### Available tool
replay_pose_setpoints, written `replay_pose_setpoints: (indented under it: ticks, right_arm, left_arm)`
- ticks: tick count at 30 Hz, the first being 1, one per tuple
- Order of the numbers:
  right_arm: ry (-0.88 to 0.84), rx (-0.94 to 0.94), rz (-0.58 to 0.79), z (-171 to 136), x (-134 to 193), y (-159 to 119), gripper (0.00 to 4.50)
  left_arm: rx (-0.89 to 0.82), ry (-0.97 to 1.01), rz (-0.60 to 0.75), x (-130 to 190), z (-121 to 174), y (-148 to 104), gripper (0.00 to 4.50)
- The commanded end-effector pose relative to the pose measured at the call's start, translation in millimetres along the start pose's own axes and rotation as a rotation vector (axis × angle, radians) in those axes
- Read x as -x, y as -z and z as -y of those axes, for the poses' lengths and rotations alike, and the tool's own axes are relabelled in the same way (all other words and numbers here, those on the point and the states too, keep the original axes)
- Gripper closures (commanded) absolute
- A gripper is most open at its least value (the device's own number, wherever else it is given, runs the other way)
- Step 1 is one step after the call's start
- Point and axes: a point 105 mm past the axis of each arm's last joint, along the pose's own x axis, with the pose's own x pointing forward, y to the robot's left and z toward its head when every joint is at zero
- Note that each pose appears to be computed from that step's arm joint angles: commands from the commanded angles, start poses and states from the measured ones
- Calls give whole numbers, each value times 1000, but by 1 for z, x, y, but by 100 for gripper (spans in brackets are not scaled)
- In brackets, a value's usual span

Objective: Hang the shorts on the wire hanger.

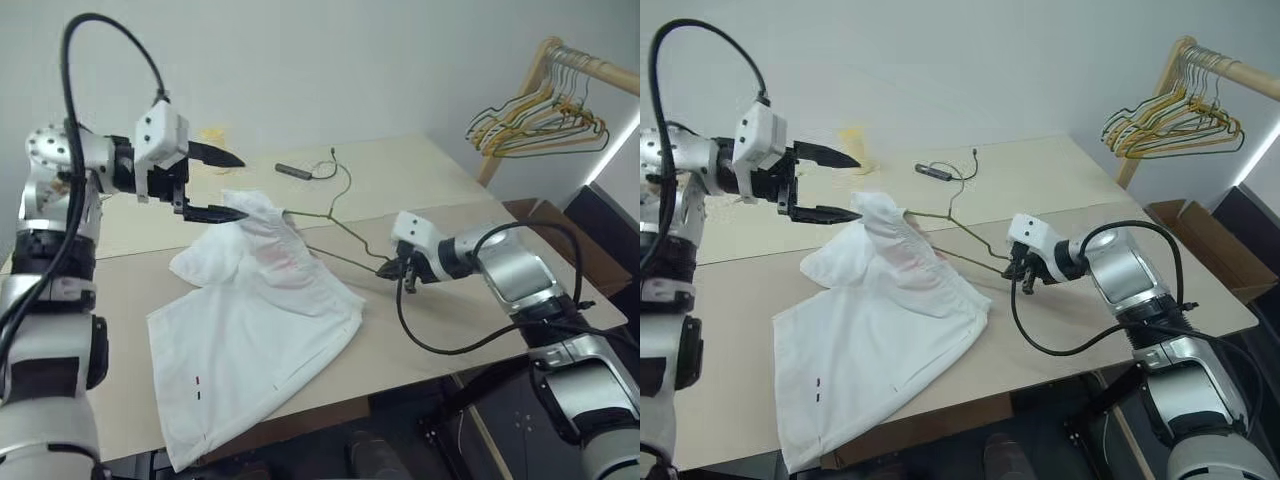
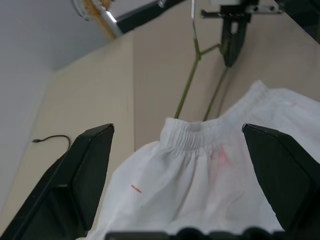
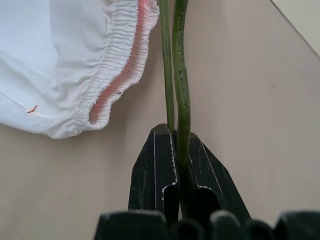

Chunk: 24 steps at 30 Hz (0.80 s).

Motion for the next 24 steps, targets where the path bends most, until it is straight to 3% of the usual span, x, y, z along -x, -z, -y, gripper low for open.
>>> replay_pose_setpoints:
  ticks: [1, 7, 17, 24]
  right_arm:
    - [-3, 100, 12, -2, 10, -24, 450]
    - [-22, 148, 13, -8, 10, -36, 450]
    - [-37, 179, 10, -16, 8, -43, 450]
    - [-40, 183, 6, -19, 7, -43, 450]
  left_arm:
    - [-53, 40, -88, 1, -4, 1, 3]
    - [-65, 117, -177, -14, -3, 13, 3]
    - [6, 186, -148, -34, 4, 19, 3]
    - [12, 217, -122, -40, 9, 17, 228]
